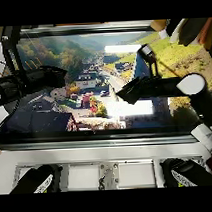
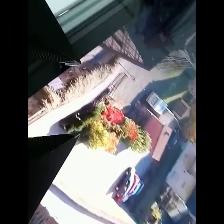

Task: Fold the clothes and pants, and hang the long-sleeved shirts on hangers.

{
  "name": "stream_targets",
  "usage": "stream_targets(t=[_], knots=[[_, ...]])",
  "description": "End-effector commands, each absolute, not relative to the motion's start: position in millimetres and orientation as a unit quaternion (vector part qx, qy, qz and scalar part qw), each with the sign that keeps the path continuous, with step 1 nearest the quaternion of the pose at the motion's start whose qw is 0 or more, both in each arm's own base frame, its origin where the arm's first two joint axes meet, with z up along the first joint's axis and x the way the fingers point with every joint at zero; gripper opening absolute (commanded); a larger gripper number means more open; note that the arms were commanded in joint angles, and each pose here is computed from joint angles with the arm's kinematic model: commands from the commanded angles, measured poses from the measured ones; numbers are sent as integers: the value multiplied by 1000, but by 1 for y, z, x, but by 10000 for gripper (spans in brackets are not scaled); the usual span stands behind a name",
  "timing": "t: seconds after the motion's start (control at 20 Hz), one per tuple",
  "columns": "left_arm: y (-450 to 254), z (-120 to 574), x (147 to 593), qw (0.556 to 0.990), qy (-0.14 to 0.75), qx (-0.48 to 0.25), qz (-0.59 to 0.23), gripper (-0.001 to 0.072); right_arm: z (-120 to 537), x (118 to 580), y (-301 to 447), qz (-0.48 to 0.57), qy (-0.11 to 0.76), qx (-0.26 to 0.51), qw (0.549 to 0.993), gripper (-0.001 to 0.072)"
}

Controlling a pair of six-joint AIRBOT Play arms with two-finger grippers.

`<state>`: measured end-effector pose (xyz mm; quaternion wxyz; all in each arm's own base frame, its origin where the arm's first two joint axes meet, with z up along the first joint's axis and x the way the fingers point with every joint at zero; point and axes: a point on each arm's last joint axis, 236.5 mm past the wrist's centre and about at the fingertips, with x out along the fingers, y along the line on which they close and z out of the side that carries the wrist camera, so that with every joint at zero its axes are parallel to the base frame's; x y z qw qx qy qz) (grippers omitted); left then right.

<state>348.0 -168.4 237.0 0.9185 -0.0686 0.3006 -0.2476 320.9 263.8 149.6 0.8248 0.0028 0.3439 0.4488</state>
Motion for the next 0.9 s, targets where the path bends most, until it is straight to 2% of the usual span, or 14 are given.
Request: stream_targets(t=[0.0, 0.1, 0.85], knots=[[-169, 236, 348, 918, 302, -68, -248, 11, 119, 304, 293, 471, 368, -9, 802, 371], [-169, 236, 348, 918, 302, -68, -248, 11, 116, 305, 294, 471, 371, -9, 800, 19], [-169, 236, 348, 918, 302, -68, -248, 11, 116, 305, 294, 471, 372, -9, 800, 19]])
